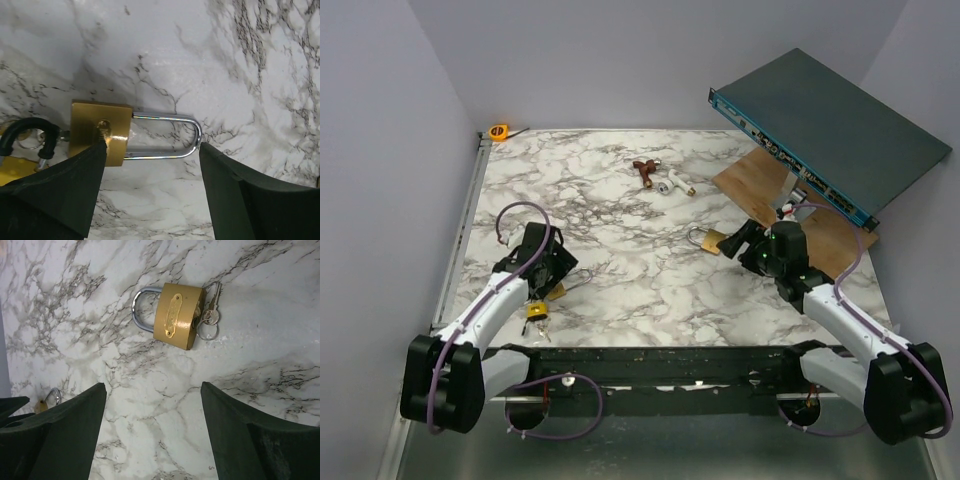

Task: Lock with the key
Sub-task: Pick up the lock from the center of the board.

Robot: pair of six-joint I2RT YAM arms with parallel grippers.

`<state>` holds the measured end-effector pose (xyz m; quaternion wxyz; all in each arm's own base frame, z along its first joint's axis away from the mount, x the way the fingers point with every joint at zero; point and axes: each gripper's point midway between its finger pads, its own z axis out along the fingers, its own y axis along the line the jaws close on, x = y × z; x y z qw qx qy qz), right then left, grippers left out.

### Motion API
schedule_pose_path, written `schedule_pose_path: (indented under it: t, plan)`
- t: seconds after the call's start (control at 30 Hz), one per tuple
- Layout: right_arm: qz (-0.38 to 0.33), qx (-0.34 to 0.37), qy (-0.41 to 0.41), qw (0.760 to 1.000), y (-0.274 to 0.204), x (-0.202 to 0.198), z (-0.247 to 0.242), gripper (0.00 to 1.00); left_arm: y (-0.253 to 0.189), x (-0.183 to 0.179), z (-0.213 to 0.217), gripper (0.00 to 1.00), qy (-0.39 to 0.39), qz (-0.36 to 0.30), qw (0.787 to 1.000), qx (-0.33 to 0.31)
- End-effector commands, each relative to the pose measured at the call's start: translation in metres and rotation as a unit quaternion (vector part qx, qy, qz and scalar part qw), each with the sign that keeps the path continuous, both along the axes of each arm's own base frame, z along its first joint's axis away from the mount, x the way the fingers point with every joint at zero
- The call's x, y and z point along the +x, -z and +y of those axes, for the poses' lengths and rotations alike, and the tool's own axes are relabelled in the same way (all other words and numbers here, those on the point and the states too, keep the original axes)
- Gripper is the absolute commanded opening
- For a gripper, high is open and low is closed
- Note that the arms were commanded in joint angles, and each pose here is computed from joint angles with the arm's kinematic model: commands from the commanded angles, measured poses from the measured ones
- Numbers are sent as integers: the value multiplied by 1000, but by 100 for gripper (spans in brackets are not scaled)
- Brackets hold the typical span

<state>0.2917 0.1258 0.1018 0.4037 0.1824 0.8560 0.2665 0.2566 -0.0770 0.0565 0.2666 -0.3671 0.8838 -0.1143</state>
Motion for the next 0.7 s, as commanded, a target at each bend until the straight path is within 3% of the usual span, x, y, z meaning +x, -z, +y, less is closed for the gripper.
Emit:
schedule_pose_path:
  t: [0.0,0.43,0.67]
  plan:
    - [0,3,-23,1000,5,-5,9,79,1,-9,38,73,-80,-4,996,37]
    - [9,15,-26,1000,12,-7,13,79,26,-12,47,72,-70,26,996,42]
    - [11,20,-21,1000,14,-7,13,78,33,-20,48,57,-60,56,994,76]
